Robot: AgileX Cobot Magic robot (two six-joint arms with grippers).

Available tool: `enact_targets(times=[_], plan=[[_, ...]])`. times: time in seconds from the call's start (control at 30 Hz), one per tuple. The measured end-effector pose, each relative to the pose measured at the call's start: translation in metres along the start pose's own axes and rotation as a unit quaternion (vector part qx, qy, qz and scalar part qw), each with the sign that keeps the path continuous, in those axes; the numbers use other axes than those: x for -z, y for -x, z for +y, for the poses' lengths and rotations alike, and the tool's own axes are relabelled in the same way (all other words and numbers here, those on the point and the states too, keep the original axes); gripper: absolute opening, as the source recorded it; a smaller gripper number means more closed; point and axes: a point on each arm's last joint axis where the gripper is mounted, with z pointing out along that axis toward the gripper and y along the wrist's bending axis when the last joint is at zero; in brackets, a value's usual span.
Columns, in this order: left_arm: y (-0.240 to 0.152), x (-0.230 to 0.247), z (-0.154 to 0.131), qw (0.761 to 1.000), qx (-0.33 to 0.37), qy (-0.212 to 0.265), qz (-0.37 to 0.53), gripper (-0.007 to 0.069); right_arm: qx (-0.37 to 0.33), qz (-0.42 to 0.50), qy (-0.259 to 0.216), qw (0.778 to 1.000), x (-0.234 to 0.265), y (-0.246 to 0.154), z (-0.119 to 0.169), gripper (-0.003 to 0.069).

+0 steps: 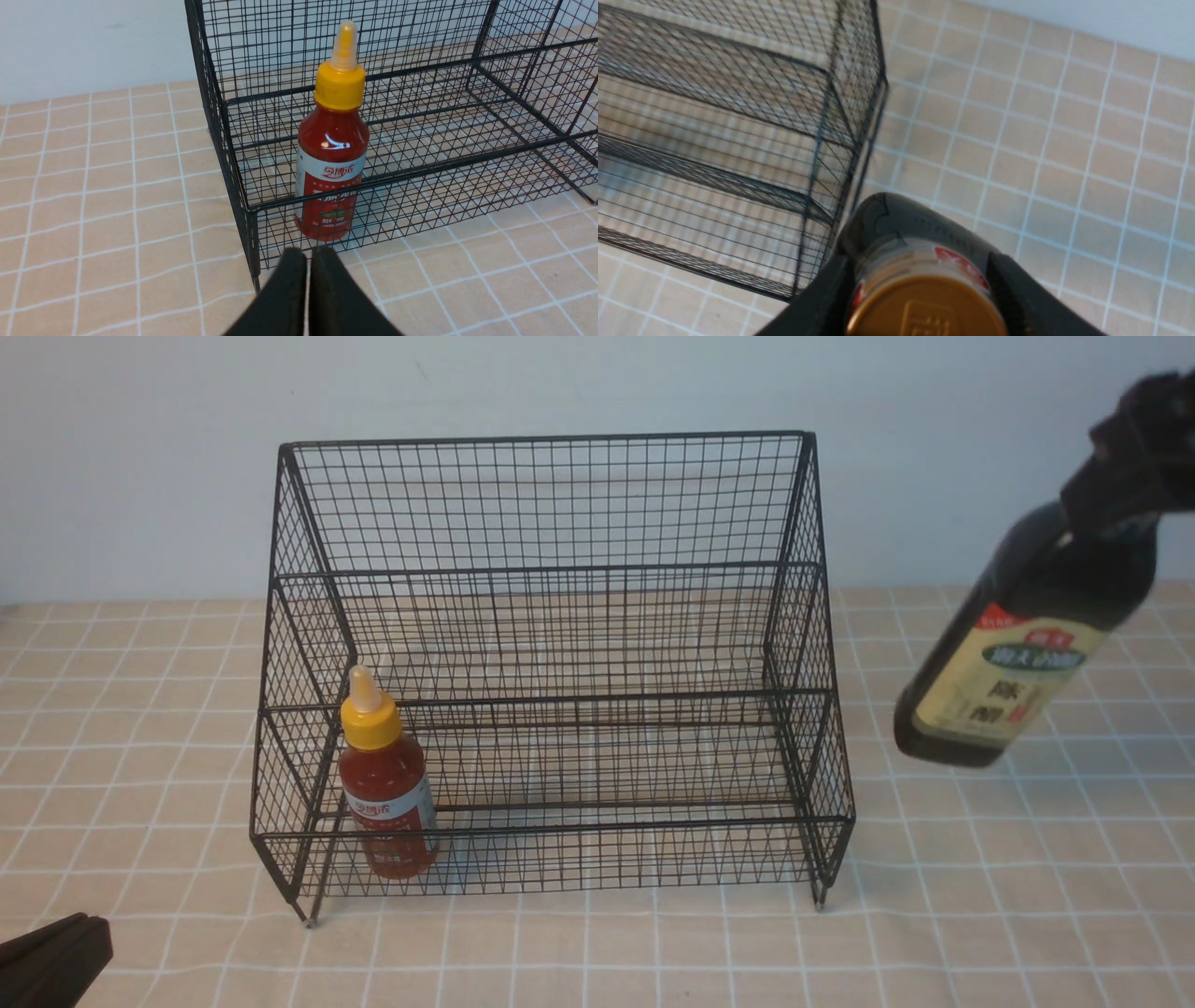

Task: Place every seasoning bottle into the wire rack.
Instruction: Use the right arm to put the condiment bottle back on the shelf

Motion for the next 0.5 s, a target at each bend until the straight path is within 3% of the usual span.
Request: enact_targets(times=[0.23, 0.5], plan=[[-0.002, 0.0, 0.0, 1.0, 0.0, 0.001, 0.01, -0.0007, 0.036, -0.066, 0.037, 0.996, 0.04, 0.02, 0.027, 0.0334], [-0.002, 0.0, 0.0, 1.0, 0.0, 0.001, 0.011, -0.0007, 0.041, -0.101, 0.053, 0.993, 0.059, 0.027, 0.033, 0.0334]])
